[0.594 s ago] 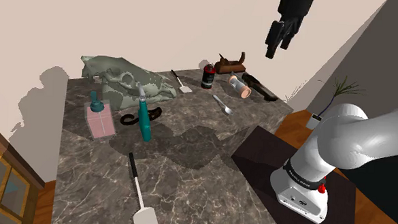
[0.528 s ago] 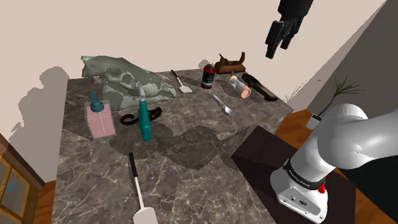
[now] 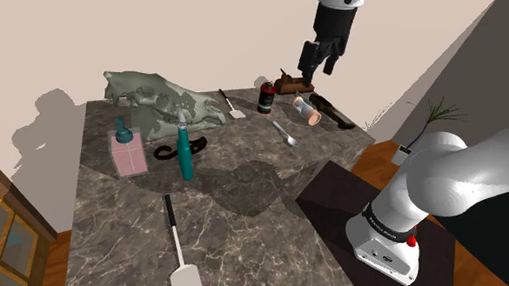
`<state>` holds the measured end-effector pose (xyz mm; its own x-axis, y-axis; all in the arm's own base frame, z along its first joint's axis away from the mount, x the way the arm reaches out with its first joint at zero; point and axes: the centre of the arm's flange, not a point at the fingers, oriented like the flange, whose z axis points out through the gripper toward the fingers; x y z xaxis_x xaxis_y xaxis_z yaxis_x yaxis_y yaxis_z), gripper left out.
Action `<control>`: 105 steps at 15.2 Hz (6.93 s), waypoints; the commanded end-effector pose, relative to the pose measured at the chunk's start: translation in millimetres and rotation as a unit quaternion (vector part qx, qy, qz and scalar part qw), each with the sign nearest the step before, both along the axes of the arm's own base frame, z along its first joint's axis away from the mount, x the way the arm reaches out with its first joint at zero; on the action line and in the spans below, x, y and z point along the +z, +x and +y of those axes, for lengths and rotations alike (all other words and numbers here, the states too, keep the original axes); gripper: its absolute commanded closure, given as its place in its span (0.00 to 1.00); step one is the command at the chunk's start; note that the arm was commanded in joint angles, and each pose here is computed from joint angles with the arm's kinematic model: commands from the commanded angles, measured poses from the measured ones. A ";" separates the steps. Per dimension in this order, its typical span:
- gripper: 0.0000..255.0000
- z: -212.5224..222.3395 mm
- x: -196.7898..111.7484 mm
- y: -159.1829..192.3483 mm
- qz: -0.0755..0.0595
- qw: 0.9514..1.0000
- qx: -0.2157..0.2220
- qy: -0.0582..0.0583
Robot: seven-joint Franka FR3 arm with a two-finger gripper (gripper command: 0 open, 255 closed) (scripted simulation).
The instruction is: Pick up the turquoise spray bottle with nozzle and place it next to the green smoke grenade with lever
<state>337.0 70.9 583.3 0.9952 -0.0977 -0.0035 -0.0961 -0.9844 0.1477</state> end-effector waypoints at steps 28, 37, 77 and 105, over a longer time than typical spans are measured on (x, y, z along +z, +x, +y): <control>0.00 240.8 -141.7 196.3 -0.042 0.999 0.002 0.019; 0.00 237.6 -170.9 198.2 -0.042 0.999 0.002 0.019; 1.00 237.6 -33.6 198.2 -0.042 0.999 0.002 0.019; 1.00 85.7 46.4 243.3 -0.042 0.999 0.002 0.019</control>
